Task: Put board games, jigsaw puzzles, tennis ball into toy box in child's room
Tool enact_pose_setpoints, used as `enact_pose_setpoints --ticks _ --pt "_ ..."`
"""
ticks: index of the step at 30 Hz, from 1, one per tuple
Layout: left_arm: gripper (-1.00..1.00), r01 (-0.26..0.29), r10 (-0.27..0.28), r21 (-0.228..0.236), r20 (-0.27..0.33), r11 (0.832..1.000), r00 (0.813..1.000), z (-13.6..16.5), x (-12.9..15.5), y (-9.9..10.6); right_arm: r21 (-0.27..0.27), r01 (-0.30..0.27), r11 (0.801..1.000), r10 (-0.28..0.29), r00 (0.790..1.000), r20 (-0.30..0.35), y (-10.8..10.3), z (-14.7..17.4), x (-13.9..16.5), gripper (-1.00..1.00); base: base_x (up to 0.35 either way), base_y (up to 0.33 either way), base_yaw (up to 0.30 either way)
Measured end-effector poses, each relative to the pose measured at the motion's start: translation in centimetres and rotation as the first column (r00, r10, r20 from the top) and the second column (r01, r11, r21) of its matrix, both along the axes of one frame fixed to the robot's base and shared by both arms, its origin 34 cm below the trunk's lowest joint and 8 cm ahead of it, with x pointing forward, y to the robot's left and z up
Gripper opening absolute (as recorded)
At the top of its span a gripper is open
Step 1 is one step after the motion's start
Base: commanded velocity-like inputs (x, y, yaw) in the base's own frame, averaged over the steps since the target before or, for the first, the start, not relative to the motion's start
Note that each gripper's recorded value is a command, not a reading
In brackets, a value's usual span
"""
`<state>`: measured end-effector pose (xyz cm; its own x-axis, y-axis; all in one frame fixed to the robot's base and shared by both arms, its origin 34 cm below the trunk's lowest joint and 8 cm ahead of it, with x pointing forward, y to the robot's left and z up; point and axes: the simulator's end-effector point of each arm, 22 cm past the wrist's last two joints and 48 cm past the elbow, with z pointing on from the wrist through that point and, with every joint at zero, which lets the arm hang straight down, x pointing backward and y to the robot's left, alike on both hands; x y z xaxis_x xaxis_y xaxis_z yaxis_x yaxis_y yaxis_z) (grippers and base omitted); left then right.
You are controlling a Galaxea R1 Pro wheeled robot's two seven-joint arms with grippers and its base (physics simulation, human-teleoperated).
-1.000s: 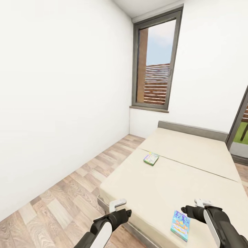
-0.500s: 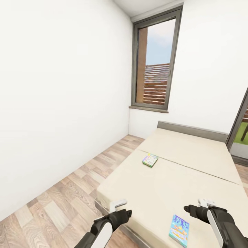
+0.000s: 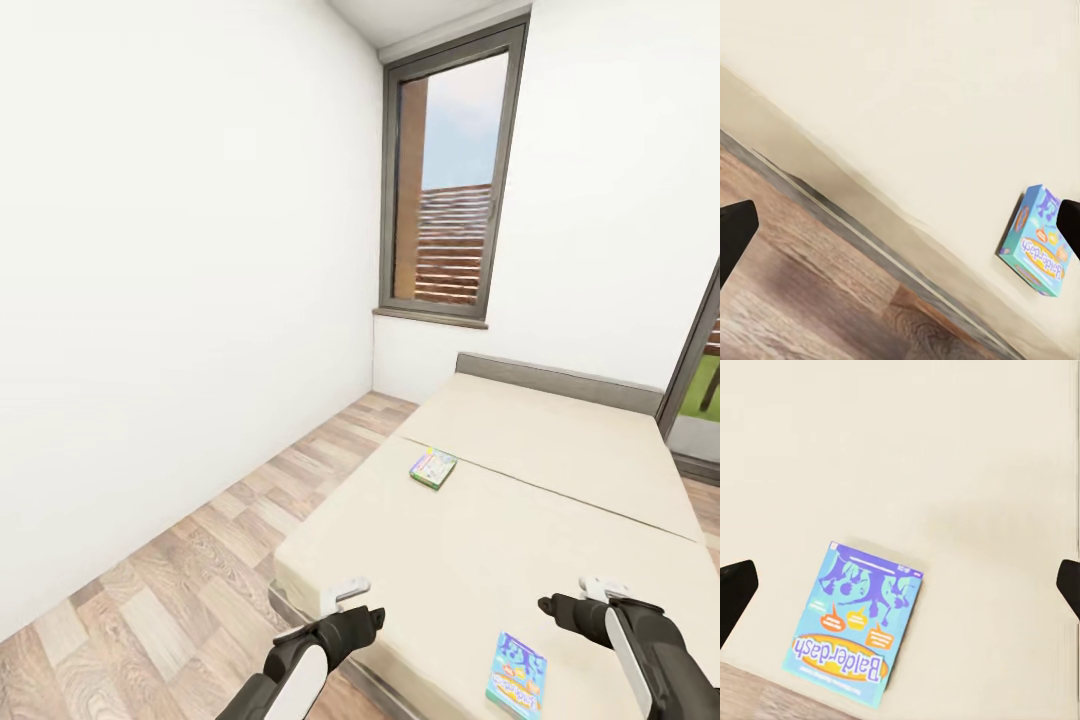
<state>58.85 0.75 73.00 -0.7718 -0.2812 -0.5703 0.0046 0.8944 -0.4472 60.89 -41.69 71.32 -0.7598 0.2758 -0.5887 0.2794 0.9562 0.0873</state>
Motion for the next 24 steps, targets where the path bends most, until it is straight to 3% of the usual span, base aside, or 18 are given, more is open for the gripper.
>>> enact_pose_setpoints --ticks 10,12,24 --pt "1.00 -0.006 0.006 -0.006 -0.005 1.000 1.000 -0.1 0.1 0.1 0.000 0.003 1.000 -0.003 1.000 -0.011 -0.1 -0.4 -0.1 1.00 0.002 -0.002 0.000" --pt "1.00 -0.013 0.013 -0.044 -0.012 0.999 1.000 0.5 0.2 -0.4 0.019 0.006 1.000 -0.005 0.999 -0.054 0.1 -1.2 -0.6 1.00 0.000 0.000 0.000" --pt "1.00 -0.016 0.014 -0.067 -0.034 0.998 0.999 0.2 0.1 -0.7 0.048 0.012 0.999 -0.007 0.994 -0.110 0.6 -2.6 -0.5 1.00 0.000 0.000 0.000"
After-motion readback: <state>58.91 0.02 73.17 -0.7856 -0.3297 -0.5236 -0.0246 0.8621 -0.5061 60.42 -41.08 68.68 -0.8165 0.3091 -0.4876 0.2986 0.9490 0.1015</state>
